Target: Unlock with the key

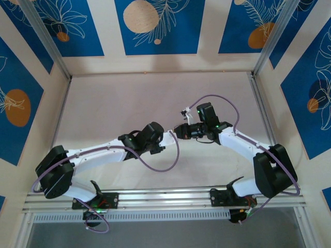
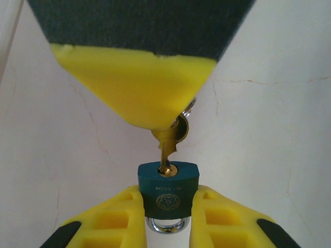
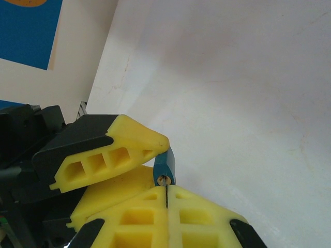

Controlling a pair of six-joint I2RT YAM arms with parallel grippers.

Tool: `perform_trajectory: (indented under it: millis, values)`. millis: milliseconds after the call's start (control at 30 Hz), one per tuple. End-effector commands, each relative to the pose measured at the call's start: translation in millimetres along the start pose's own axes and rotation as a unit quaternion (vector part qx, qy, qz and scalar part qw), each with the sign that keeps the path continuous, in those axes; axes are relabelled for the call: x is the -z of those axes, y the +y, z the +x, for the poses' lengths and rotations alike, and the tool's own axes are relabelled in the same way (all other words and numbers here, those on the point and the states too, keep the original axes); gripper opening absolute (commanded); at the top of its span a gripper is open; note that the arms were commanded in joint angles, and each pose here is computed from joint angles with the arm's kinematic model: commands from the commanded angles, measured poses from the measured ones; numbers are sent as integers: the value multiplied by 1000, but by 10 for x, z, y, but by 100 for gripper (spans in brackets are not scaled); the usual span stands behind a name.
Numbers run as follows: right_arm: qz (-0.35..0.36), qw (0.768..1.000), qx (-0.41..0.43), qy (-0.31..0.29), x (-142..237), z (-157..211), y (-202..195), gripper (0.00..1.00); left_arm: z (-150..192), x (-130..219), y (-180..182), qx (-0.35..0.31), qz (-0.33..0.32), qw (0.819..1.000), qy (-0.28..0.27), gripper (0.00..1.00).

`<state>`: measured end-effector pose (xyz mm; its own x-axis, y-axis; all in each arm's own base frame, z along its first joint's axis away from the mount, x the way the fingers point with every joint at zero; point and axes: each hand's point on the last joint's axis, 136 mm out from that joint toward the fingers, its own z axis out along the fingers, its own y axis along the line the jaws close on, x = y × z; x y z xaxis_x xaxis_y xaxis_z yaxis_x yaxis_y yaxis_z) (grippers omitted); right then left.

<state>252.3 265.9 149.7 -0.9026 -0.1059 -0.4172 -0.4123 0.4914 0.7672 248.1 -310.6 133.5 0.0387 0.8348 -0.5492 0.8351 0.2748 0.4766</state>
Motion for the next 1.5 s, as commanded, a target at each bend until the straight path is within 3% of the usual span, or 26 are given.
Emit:
perform_trajectory:
  millis: [0,500,1033,1467]
  values:
    - [-10,1000,7,9,-43,7,90,0,-132,3,-16,-6,-3,1000,-21,19]
    - [7,999,31,16,-120,63,87,0,-371,109,29,56,5,996,-72,18]
    - [13,998,49,24,-178,119,94,0,-610,304,125,74,8,990,-119,17]
    - [25,999,44,14,-130,29,82,0,-531,236,142,58,-2,994,-93,16]
